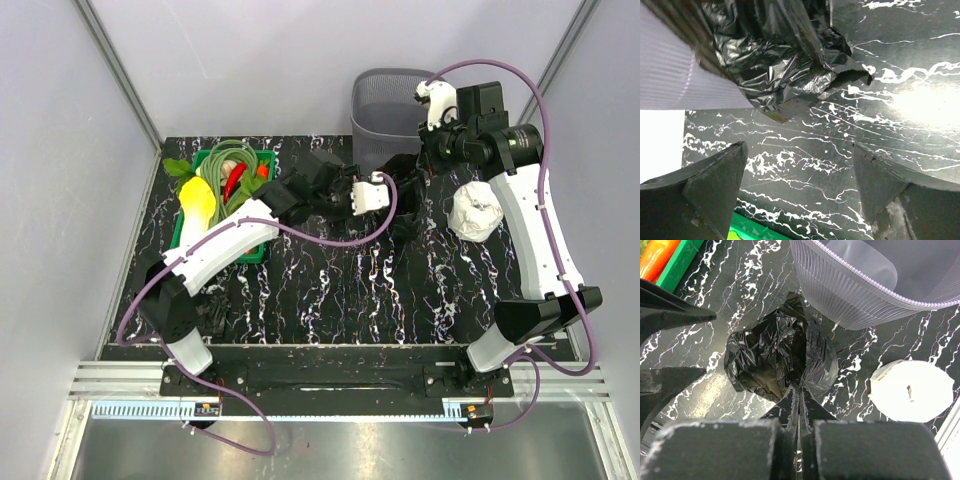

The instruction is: Put the trash bags into the trash bin

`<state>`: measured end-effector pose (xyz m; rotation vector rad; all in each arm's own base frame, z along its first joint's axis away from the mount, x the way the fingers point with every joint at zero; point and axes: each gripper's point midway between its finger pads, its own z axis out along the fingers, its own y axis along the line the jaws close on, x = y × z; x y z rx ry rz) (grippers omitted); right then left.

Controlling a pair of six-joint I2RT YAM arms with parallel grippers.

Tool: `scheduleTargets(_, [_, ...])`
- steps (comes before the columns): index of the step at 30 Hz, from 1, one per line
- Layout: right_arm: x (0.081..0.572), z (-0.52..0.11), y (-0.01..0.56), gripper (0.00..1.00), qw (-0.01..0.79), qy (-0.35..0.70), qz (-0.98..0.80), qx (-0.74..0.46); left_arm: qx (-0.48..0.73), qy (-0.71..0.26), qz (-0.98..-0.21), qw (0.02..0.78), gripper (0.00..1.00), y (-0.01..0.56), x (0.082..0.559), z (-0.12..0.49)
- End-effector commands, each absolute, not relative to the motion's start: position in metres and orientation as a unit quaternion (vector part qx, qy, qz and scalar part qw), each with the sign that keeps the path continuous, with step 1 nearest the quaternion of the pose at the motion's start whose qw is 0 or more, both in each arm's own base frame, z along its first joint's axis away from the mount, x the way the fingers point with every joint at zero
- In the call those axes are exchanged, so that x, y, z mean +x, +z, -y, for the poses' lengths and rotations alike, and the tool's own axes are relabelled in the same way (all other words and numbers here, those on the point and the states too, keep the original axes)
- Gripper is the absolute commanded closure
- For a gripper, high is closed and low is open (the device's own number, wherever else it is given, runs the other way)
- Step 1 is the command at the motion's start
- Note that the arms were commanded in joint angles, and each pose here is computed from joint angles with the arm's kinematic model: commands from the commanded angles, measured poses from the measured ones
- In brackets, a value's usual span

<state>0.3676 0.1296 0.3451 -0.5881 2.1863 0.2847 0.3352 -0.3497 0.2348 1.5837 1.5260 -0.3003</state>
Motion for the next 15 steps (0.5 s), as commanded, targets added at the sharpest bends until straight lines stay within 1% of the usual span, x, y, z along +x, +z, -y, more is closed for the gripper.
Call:
scheduleTargets(1, [0.360, -0.132, 0.359, 1.00, 0.430, 0.128, -0.859, -0.245, 0.675, -0.167, -0.548, 0.465, 0.11, 0.263, 0.316, 0.365])
scheduleTargets(9, [0.363, -0.132, 0.356, 1.00, 0.425, 0.134, -0.862, -0.243, 0.661, -0.212, -0.554, 0.459, 0.10, 0.255, 0.314, 0.390])
scheduleTargets(13, [0.365, -0.132, 0.356, 1.00, 0.426, 0.135, -0.862, -0.240, 0.647, -0.211, -0.568, 0.463, 0.08, 0.245, 0.314, 0.396])
scheduleTargets(15, [0.366, -0.133, 0.356, 1.00, 0.425, 0.137, -0.862, -0.240, 0.632, -0.193, -0.582, 0.474, 0.07, 0.239, 0.323, 0.395])
